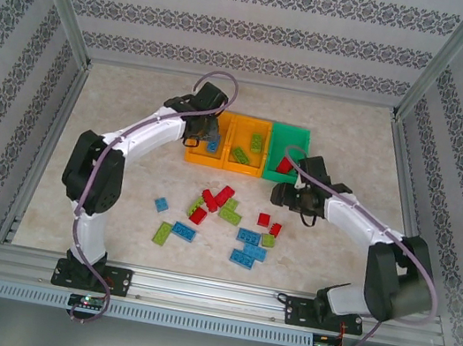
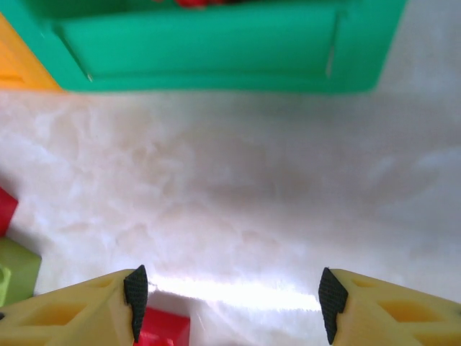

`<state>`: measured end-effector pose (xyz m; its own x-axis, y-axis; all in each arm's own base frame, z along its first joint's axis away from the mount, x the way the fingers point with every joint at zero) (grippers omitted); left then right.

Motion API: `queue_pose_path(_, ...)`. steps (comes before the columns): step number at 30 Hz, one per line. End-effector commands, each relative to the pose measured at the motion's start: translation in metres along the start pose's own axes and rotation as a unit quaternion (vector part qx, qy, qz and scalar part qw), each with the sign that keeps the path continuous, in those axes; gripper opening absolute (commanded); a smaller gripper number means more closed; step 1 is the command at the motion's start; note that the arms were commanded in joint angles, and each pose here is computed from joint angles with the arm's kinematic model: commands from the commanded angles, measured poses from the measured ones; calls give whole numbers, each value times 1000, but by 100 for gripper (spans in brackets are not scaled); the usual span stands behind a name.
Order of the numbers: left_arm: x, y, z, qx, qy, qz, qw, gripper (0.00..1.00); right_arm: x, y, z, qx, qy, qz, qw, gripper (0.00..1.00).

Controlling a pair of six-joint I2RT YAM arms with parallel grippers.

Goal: Sort the legos into containers by color

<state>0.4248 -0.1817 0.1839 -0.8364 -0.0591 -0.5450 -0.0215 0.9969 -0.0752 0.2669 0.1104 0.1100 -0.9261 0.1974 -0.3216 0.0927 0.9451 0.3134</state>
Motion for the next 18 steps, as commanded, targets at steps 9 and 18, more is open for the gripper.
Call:
queue_pose_path(9,-16,-7,23,3,9,28,1000,43,54,1,-12,-10,48,54,997,62)
queue_pose_path(18,-13,-8,22,14,11,17,1000,52,73,-1,-6,-4,74,65,995,56)
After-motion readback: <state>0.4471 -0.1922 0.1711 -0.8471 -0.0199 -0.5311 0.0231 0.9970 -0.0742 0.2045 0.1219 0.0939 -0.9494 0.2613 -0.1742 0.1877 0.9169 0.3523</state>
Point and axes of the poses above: each hand's point on the last joint's axis, 136 mm out from that joint toward the fingers, its own z axis out along the fingers, its own y axis along the line the jaws close on, x = y × z, the point moved 6 cm from there along -z, back along the fingers, and after that the axes turned 3 degrees about z, right-handed, at the moved point
